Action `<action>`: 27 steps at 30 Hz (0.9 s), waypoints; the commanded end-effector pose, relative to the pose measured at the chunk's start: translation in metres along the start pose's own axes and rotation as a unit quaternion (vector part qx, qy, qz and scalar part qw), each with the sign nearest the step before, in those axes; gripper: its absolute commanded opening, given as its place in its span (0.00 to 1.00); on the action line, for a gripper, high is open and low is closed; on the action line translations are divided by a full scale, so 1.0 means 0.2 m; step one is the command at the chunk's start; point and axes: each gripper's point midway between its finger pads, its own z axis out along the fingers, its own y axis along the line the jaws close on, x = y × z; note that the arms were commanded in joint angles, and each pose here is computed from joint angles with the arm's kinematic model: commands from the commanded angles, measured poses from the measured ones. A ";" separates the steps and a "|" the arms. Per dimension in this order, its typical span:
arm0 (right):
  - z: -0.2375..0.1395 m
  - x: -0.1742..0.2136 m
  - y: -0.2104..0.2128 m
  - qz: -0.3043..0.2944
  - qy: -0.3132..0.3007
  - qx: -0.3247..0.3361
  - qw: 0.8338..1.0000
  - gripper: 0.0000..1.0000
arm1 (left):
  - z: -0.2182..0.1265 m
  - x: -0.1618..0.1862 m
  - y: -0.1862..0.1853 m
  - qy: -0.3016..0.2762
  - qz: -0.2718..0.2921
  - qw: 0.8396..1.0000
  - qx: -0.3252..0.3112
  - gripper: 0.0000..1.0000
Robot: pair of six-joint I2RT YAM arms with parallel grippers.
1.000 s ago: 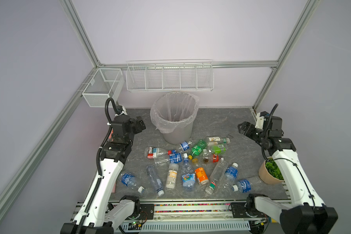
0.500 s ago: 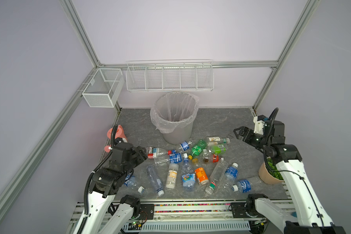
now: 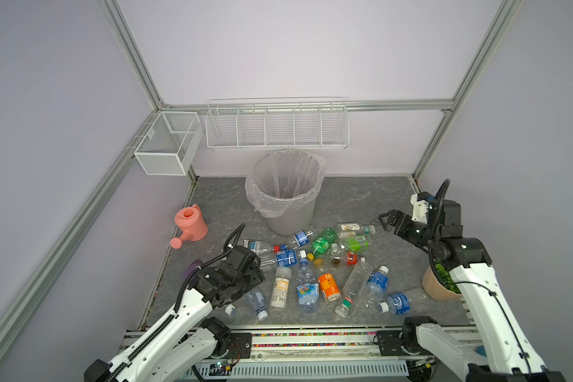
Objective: Throw the plastic bottles in the bin
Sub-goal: 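Grasp a clear water bottle with the left gripper while the right arm advances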
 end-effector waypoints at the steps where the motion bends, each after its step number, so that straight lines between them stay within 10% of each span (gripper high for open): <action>1: 0.00 0.06 -0.04 0.003 0.009 0.012 1.000 0.93 | 0.06 0.04 0.04 0.010 -0.033 0.999 -0.009 0.70; 27: -0.01 0.10 -0.09 0.004 -0.001 0.025 1.000 0.94 | 0.32 0.09 0.26 0.003 -0.046 0.995 -0.092 0.58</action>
